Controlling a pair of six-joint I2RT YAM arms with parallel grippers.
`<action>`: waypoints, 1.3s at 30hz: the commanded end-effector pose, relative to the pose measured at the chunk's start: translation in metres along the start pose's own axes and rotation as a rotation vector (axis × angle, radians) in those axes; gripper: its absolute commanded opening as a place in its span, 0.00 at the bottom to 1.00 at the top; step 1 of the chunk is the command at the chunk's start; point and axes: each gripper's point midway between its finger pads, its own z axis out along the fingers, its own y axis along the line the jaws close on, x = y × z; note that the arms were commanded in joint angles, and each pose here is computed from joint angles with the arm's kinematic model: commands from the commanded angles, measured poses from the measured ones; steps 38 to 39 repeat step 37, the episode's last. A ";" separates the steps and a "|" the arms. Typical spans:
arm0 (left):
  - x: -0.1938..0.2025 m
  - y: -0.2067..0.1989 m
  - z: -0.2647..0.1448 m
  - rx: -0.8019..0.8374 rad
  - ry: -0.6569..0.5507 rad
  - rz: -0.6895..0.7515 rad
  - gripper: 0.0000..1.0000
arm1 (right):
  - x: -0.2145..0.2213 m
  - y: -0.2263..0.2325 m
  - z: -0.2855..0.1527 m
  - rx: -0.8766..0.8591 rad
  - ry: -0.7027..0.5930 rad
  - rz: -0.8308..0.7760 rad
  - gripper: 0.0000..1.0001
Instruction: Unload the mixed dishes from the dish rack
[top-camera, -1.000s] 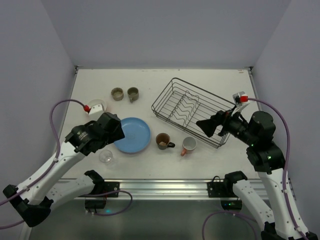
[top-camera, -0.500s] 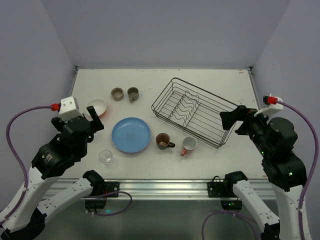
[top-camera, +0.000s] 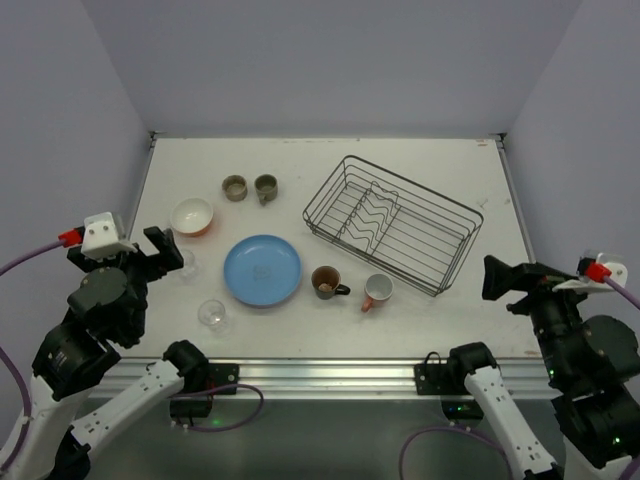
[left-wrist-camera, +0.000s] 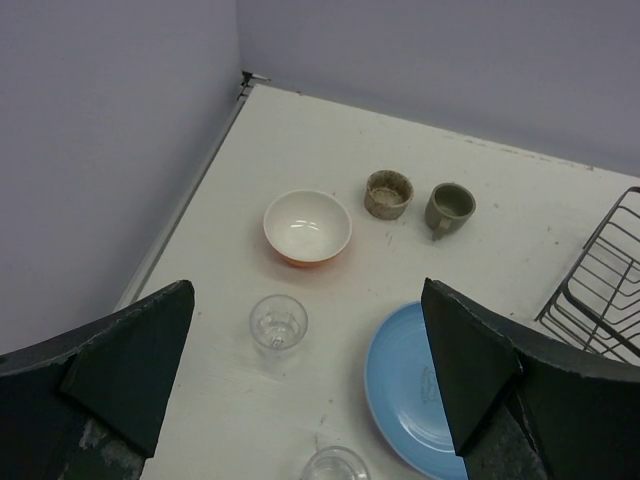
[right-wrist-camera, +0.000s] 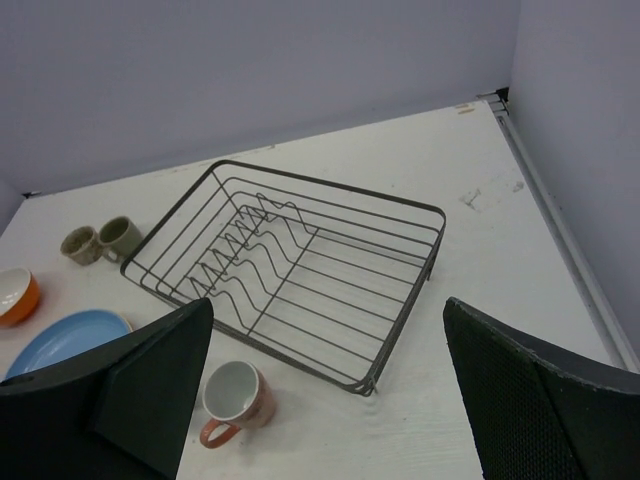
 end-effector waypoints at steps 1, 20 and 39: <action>-0.005 -0.002 0.000 0.028 -0.039 -0.002 1.00 | 0.003 -0.011 -0.014 0.024 -0.018 -0.034 0.99; -0.005 0.000 -0.009 0.070 -0.034 -0.041 1.00 | 0.007 -0.020 -0.021 0.052 -0.037 -0.026 0.99; -0.005 0.002 -0.009 0.061 -0.049 -0.046 1.00 | 0.008 -0.018 -0.018 0.057 -0.013 -0.021 0.99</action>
